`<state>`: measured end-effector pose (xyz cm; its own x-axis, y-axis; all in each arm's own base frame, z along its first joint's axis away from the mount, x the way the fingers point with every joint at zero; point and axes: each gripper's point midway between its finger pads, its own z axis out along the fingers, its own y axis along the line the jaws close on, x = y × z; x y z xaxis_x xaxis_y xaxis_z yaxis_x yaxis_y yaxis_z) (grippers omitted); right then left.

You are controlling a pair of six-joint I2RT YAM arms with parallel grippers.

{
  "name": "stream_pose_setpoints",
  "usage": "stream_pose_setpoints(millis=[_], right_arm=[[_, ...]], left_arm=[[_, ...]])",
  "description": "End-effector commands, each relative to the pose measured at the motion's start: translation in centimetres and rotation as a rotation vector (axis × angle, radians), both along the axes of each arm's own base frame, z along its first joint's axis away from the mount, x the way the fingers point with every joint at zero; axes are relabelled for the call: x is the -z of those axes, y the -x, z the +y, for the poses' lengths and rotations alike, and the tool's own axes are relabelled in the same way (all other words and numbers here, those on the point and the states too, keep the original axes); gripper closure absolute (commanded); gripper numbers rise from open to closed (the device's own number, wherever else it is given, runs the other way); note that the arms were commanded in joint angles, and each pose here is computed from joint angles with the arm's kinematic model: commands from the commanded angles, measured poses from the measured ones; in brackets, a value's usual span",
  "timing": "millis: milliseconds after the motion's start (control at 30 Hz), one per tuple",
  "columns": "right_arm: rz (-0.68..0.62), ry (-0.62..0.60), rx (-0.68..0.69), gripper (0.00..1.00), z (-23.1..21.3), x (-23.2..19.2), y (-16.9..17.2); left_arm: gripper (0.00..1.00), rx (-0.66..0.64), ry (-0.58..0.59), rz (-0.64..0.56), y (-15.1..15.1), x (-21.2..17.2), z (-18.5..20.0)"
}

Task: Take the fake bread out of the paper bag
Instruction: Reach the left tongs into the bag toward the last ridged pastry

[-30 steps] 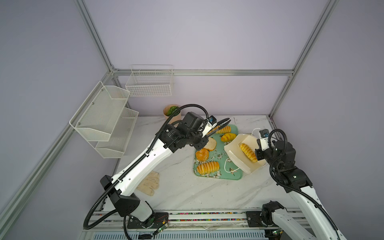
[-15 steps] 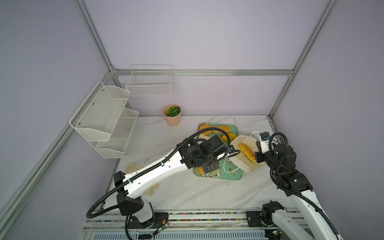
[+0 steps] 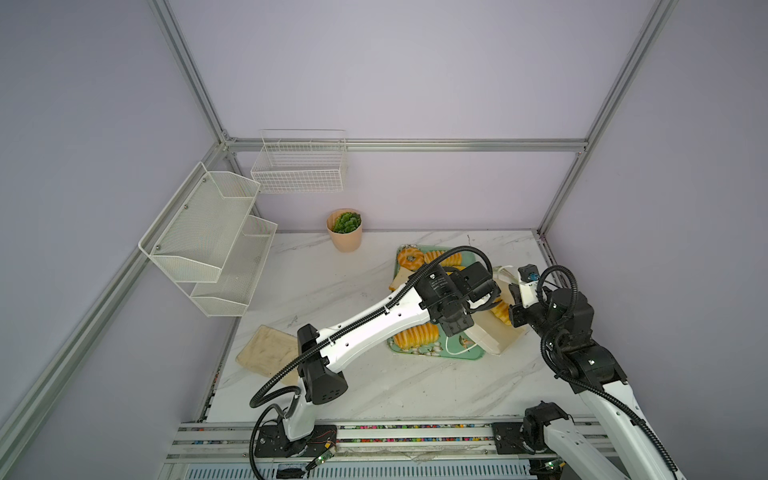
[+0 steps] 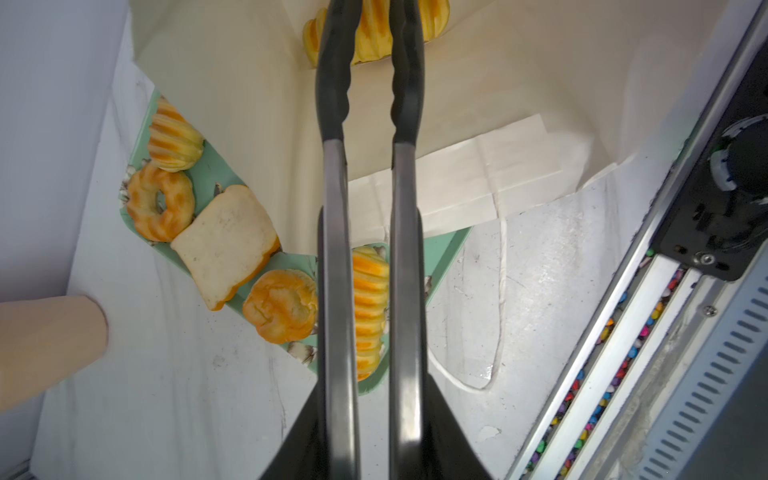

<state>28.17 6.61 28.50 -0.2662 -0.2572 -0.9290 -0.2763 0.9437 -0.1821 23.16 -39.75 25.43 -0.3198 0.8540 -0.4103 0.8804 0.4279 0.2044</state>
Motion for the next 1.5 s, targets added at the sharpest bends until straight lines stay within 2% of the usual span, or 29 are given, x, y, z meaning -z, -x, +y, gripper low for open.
stream_pose_setpoints(millis=[0,133,467,767,933,1233,1467], right_arm=[[-0.007,-0.020,-0.011,1.00,0.3,-0.2,-0.1],[-0.005,-0.029,-0.003,1.00,0.2,-0.2,-0.3],[-0.011,-0.075,-0.005,1.00,0.6,-0.6,-0.5],[-0.023,-0.054,-0.013,1.00,0.5,-0.7,-0.2],[-0.022,-0.051,-0.012,1.00,0.5,-0.6,-0.2],[0.010,-0.123,0.009,1.00,0.8,-0.4,-1.3],[0.012,-0.182,0.027,1.00,0.9,-0.5,-1.6]], left_arm=[[0.68,-0.063,0.150,0.110,0.5,-2.3,-1.1],[0.69,-0.138,0.186,0.185,-0.2,-1.2,-1.7],[0.70,-0.224,0.240,0.328,-0.9,1.4,-2.5],[0.69,-0.274,0.206,0.338,-1.8,3.7,-2.8],[0.68,-0.338,0.214,0.398,-1.8,4.8,-3.3],[0.69,-0.392,0.338,0.436,-1.4,2.6,-4.0],[0.76,-0.459,0.411,0.634,0.7,2.2,-5.6]])
